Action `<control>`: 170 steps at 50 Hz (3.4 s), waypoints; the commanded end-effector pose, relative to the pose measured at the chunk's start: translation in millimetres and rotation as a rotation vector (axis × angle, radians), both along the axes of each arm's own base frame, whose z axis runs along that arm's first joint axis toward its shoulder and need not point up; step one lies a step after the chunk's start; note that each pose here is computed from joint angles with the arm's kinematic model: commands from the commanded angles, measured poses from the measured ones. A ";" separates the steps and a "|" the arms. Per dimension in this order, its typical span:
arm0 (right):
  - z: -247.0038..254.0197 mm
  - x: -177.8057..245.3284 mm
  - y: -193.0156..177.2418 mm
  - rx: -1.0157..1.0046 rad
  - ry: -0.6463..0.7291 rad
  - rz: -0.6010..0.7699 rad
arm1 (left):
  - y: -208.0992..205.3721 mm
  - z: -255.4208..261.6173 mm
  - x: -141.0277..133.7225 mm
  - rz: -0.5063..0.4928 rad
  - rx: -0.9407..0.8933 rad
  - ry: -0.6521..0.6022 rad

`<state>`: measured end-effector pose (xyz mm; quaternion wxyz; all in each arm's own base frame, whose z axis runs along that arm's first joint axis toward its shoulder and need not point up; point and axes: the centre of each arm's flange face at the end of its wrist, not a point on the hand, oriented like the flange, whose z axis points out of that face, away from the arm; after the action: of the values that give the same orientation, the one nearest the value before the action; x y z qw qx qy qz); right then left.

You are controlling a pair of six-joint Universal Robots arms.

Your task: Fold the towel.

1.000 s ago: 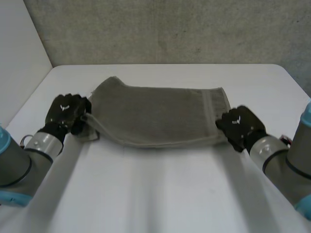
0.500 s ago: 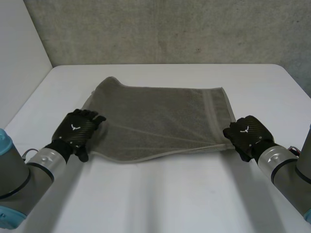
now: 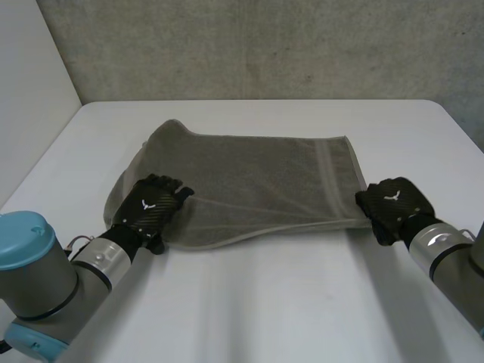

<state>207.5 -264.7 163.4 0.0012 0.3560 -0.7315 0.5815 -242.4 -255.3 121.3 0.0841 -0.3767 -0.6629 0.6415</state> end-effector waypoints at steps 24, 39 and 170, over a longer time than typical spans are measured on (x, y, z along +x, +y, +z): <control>50.1 -18.4 -5.6 -0.023 -0.315 -0.104 | -30.0 -8.0 -26.1 0.021 -0.079 0.063; 53.2 -35.0 -19.3 -0.044 -0.316 -0.154 | -53.2 -1.2 -7.9 0.223 -0.206 -0.039; 139.1 -0.5 -84.4 -0.422 -0.024 -0.021 | -120.5 152.2 14.7 0.214 -0.452 0.333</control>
<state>209.4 -366.8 365.6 0.0838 0.2547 -0.4852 0.8322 -235.9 -383.5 336.2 0.0324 -0.1811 -0.4000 0.8978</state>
